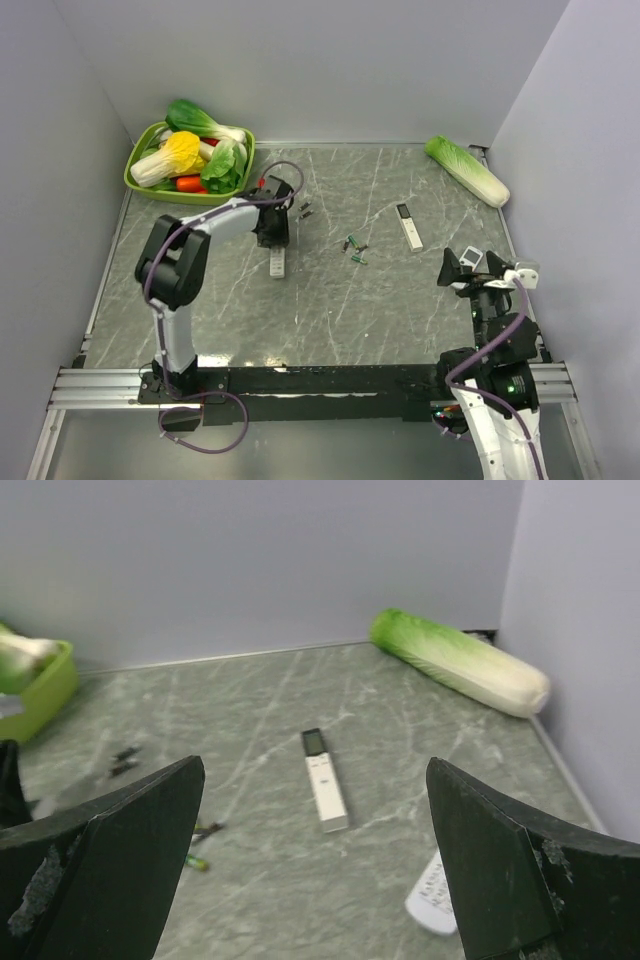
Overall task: Load the batteries into the remote control
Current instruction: Pick up the remote control from the center of the board, then adjust the remote control.
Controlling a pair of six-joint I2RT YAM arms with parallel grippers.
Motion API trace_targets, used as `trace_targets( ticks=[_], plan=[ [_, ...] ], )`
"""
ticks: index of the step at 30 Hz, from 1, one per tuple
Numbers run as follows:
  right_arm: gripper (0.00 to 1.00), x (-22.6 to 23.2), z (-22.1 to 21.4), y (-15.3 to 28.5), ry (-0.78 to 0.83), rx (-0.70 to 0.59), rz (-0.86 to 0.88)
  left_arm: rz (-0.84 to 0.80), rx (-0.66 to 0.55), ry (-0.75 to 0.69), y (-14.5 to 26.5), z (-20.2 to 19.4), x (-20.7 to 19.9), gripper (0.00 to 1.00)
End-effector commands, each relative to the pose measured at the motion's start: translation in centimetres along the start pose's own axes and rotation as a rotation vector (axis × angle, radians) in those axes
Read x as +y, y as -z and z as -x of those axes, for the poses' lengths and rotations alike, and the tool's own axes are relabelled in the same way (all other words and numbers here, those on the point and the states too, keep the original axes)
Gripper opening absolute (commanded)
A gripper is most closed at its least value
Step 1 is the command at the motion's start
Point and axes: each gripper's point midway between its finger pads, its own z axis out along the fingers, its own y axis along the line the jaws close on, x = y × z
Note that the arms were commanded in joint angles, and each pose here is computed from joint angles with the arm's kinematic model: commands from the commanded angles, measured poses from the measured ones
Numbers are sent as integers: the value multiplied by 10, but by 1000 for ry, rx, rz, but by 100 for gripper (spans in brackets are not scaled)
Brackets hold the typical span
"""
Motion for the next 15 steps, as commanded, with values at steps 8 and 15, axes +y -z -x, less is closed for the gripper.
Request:
trace_targets(
  ticks=[8, 15],
  plan=[
    [100, 72, 50, 25, -182, 154, 342, -601, -455, 17, 172, 32, -49, 1],
    [100, 120, 27, 29, -184, 273, 628, -872, -711, 39, 261, 18, -45, 1]
  ],
)
